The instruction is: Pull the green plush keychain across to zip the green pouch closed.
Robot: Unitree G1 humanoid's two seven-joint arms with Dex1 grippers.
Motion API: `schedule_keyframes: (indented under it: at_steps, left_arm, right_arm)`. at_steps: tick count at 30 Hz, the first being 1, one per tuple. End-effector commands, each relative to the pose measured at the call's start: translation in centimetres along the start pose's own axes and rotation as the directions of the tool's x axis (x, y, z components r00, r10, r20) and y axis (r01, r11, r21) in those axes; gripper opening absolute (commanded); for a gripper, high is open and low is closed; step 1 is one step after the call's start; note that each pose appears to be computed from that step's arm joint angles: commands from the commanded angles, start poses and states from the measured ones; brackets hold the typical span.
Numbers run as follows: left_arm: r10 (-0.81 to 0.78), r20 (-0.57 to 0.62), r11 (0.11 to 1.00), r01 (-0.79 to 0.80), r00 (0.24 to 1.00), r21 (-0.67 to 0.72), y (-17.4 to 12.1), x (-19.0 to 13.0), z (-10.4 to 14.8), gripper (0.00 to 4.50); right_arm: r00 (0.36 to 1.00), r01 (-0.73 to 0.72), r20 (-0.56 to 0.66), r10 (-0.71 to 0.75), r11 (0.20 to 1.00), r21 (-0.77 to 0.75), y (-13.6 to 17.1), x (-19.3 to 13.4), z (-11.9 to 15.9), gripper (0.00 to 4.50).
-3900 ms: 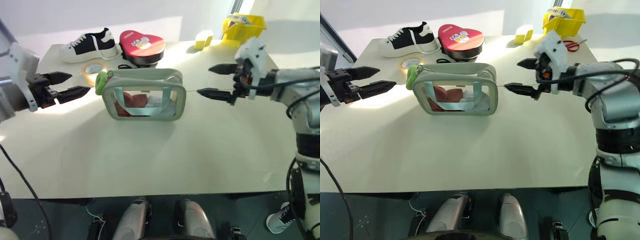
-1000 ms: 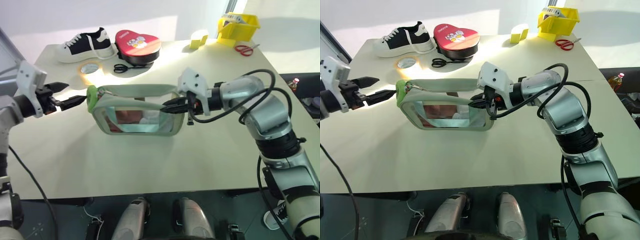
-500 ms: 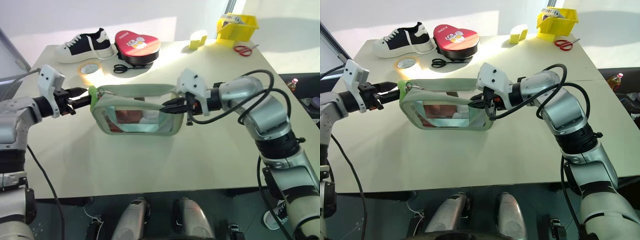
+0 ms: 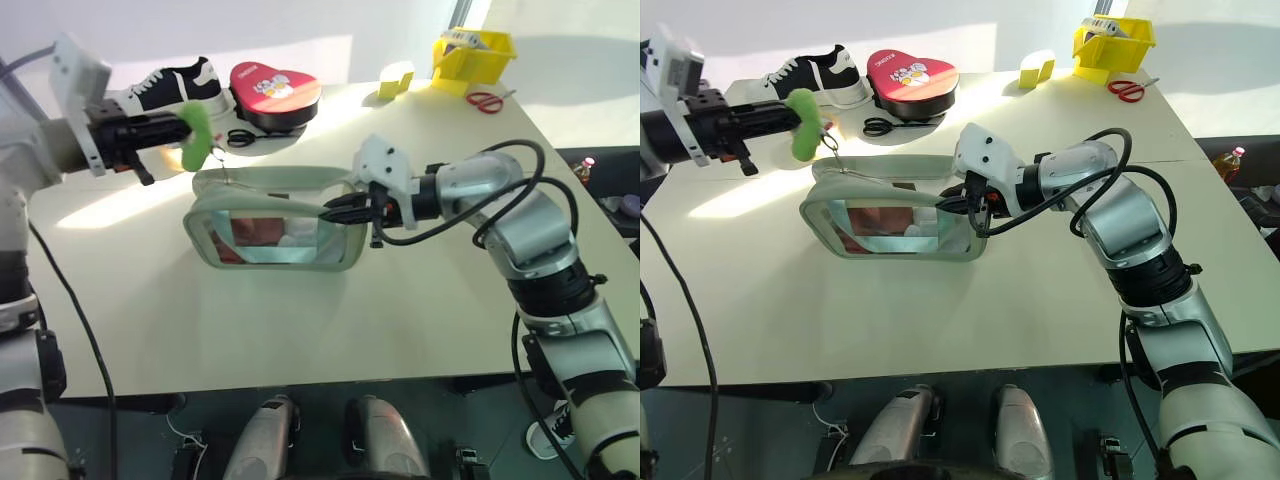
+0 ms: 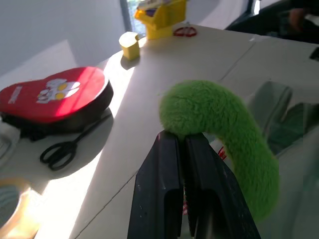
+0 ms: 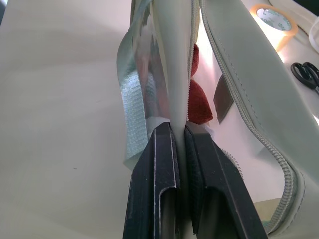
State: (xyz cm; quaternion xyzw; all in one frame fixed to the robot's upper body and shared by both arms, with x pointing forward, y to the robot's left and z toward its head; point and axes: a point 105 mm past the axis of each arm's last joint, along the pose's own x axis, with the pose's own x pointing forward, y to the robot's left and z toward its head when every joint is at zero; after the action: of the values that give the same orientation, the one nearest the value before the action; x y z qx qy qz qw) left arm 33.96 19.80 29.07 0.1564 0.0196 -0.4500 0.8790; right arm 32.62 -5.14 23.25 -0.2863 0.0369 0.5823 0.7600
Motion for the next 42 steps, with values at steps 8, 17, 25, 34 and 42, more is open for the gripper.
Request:
schedule_keyframes:
  at_steps: [8, 17, 25, 34, 42]
  left_arm:
    - [-0.003, -0.078, 0.996, 0.009, 0.997, 0.084, 0.4, 2.4, -1.6, 1.9]
    - [0.096, -0.084, 0.985, -0.082, 0.992, 0.152, 2.4, -2.0, 0.9, 4.47]
    - [0.017, -0.217, 0.997, 0.001, 0.976, 0.082, -0.8, -4.2, -2.9, 4.47]
    - [0.022, -0.222, 0.996, -0.001, 0.975, 0.095, -1.8, -1.5, -5.9, 2.26]
    - [0.026, -0.218, 0.996, -0.006, 0.976, 0.092, -1.7, -1.1, -6.0, 0.01]
  right_arm:
    - [0.999, 0.025, 0.026, -0.024, 0.999, -0.041, -0.4, -0.1, 1.1, 0.0]
    - [1.0, 0.026, 0.019, -0.025, 0.999, -0.041, -0.4, -0.1, 0.9, 0.0]
    - [0.999, 0.031, 0.02, -0.031, 0.999, -0.042, -0.5, 0.1, 0.9, 0.0]
    - [0.999, 0.03, 0.014, -0.029, 0.999, -0.043, -0.4, 0.1, 1.0, 0.0]
    - [0.999, 0.035, 0.012, -0.035, 0.999, -0.019, -0.4, -0.2, 1.0, 0.38]
